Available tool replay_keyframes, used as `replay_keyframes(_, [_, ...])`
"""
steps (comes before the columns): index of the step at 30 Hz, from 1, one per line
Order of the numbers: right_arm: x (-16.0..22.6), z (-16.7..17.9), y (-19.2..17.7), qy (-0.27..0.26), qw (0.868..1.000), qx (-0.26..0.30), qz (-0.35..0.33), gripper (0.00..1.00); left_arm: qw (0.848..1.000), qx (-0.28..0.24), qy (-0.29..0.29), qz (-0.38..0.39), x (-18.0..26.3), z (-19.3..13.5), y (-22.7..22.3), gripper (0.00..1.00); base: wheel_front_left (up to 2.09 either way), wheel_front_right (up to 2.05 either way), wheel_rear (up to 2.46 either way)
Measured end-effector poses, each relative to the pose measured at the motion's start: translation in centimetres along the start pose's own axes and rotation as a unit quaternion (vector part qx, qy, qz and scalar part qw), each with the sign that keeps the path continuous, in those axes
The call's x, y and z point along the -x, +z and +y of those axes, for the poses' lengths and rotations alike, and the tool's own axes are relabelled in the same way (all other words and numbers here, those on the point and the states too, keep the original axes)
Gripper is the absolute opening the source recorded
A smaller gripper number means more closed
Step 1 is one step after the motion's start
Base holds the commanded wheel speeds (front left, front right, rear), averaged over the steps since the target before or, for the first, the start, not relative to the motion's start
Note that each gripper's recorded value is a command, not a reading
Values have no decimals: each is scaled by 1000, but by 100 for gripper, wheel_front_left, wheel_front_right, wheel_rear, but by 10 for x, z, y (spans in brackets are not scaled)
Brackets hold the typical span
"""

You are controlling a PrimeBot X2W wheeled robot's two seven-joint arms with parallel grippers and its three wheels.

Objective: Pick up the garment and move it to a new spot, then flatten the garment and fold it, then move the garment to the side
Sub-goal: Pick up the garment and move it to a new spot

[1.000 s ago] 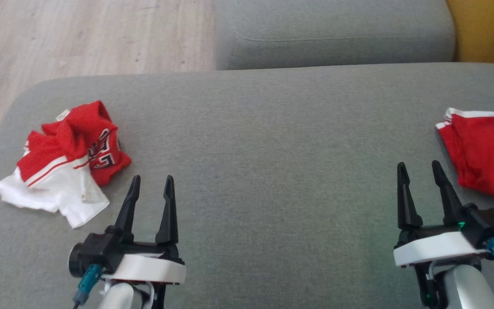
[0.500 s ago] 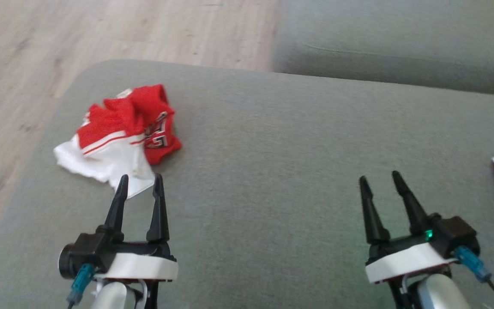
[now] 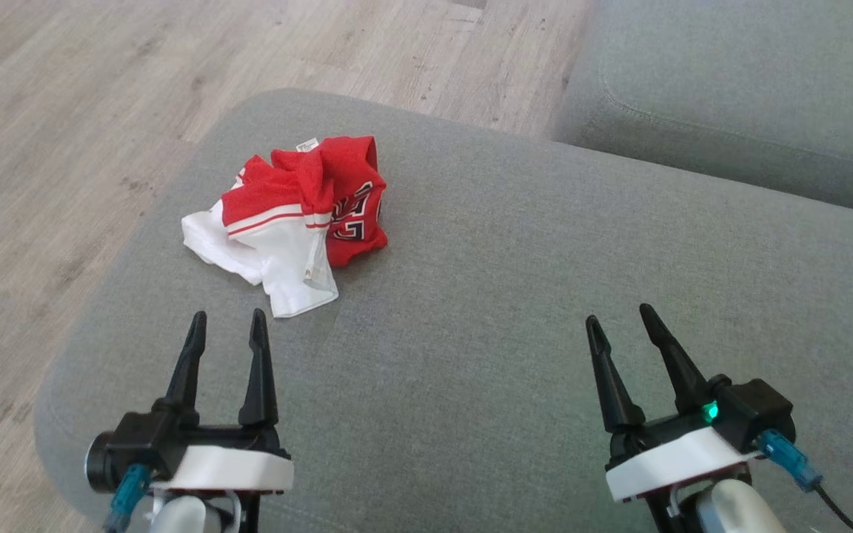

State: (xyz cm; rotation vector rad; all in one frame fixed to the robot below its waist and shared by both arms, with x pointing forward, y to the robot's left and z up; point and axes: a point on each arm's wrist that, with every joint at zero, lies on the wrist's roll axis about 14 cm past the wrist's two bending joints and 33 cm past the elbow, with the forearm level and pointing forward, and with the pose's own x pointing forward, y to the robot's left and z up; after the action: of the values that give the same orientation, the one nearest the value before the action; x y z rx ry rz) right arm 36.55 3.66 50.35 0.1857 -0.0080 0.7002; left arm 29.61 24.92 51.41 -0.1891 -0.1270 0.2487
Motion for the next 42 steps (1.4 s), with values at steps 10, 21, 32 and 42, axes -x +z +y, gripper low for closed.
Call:
replay_keyframes(10, [3,-10,-13,-14,1000,-10,15,100,999,-19,-14,34,-15,0,-19,100,0,0,0])
replay_keyframes(21, [-2,-54,-25,-63,998,-13,22,100,975,-106,-91,175,-102,-17,-63,100,0,0,0])
replay_keyframes(32, [10,-91,-36,-114,993,-7,35,100,953,-114,-80,268,-130,-6,-112,100,0,0,0])
replay_keyframes(42, [12,-108,-34,-134,990,8,35,100,962,-73,-73,251,-146,-13,-115,0,0,0,0])
